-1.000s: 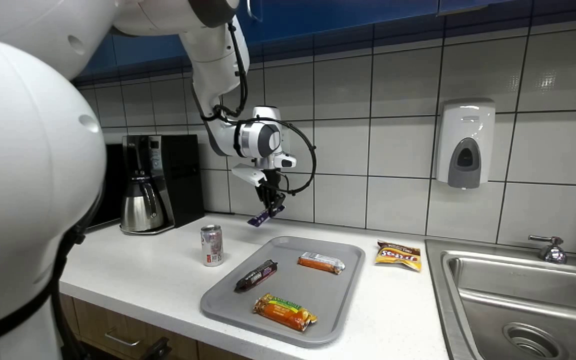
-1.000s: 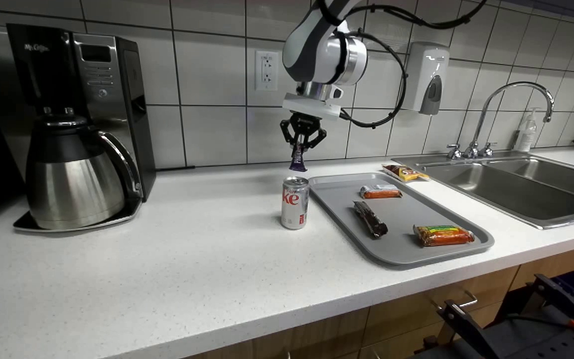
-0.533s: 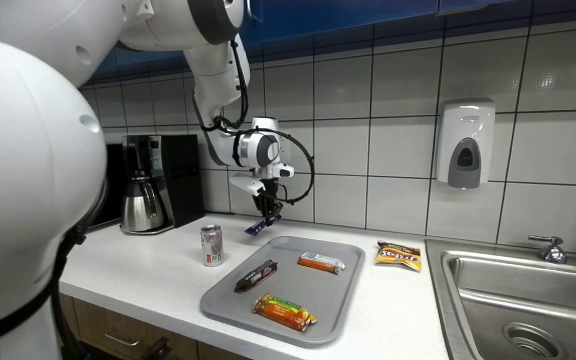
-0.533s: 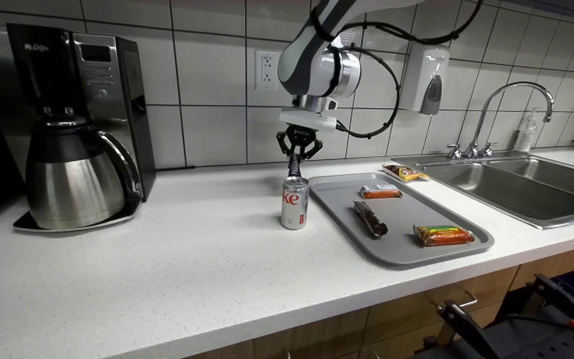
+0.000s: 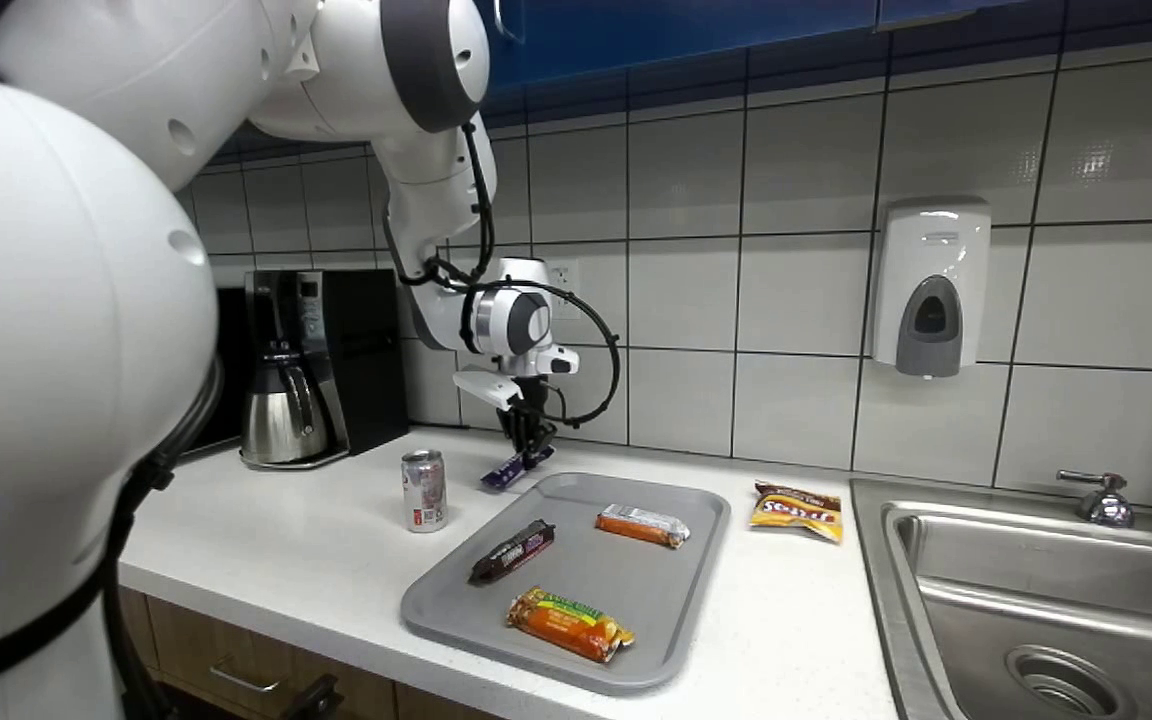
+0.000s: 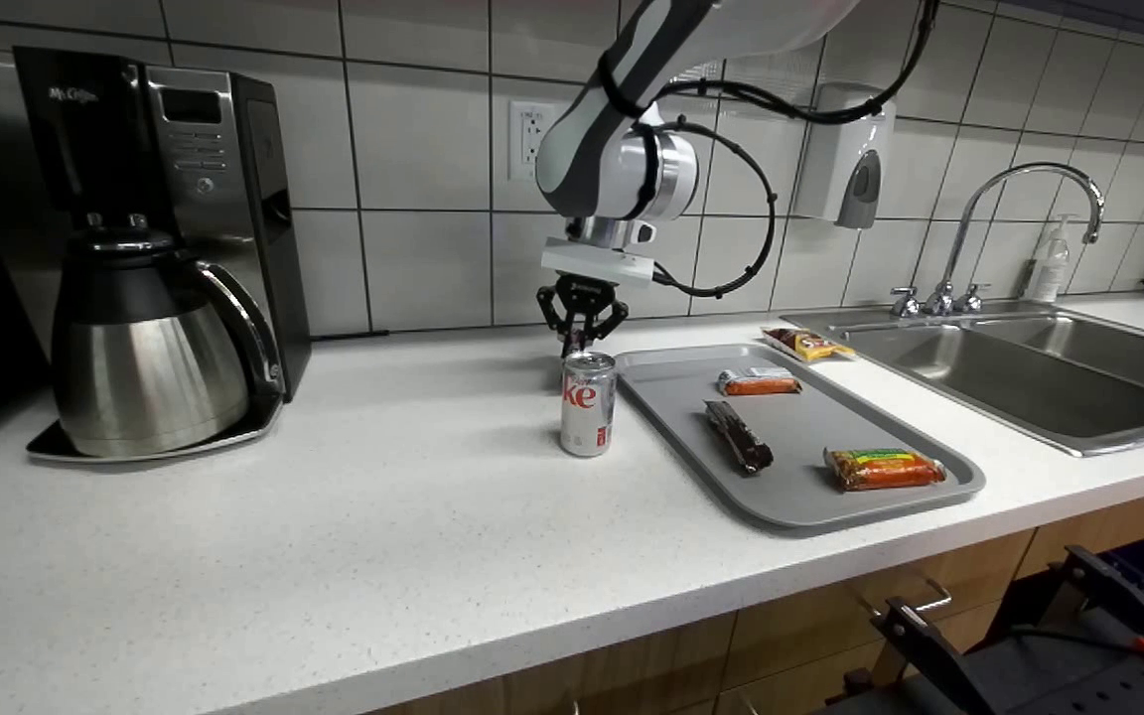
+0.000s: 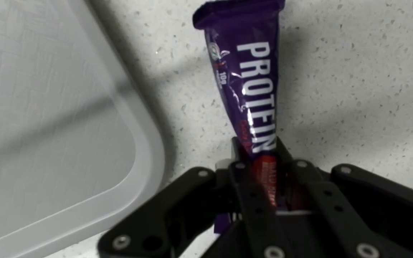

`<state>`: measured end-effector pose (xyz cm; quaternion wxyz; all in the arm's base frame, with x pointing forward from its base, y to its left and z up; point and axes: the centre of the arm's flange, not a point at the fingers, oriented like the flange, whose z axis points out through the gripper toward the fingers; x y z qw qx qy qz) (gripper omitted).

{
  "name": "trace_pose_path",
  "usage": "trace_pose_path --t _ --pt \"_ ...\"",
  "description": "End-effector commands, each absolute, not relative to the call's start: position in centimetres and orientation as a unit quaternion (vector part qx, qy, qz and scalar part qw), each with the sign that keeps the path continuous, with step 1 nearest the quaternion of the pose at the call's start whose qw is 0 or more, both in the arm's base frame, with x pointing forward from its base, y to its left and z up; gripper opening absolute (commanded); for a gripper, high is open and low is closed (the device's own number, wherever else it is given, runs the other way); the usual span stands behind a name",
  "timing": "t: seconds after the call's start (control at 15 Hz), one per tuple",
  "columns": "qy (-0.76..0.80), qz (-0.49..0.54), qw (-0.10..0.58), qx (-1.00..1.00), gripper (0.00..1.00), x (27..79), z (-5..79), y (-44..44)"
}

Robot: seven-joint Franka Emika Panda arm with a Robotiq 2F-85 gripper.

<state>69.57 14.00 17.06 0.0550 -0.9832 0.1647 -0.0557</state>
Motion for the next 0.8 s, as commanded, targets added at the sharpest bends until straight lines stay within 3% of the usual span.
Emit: trace_pose_path --t 0.0,0.53,0.73 --pt "0.158 -0.044 0.056 -0.985 0.41 71.0 16.7 14.4" --pt "0.162 -0.059 0.062 -0.983 0.97 71.1 18.6 13.8" --pt "0.167 -0.066 0.063 -0.982 1.00 70.9 19.6 13.0"
